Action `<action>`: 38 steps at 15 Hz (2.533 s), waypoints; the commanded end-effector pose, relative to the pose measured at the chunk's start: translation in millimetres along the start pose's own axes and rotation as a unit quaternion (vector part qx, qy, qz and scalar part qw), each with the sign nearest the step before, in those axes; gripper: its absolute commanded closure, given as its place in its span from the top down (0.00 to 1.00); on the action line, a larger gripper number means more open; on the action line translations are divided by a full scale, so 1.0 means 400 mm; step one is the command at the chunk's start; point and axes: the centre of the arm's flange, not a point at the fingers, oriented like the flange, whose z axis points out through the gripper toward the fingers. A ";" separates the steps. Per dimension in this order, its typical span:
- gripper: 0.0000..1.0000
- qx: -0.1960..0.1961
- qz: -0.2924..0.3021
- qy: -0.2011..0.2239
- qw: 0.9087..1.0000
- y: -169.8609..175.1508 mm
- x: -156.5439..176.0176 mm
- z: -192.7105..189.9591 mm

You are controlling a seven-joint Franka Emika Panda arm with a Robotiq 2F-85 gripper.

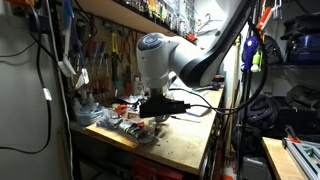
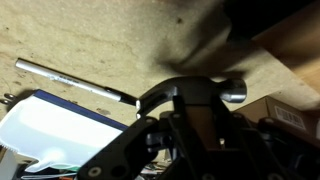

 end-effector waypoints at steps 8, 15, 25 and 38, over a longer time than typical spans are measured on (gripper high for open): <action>0.08 0.015 -0.007 -0.066 0.998 0.129 0.136 -0.072; 0.08 0.013 -0.080 -0.202 0.976 0.244 0.222 -0.099; 0.08 0.047 -0.186 -0.388 0.902 0.325 0.316 -0.082; 0.08 0.042 -0.156 -0.557 0.814 0.251 0.274 0.099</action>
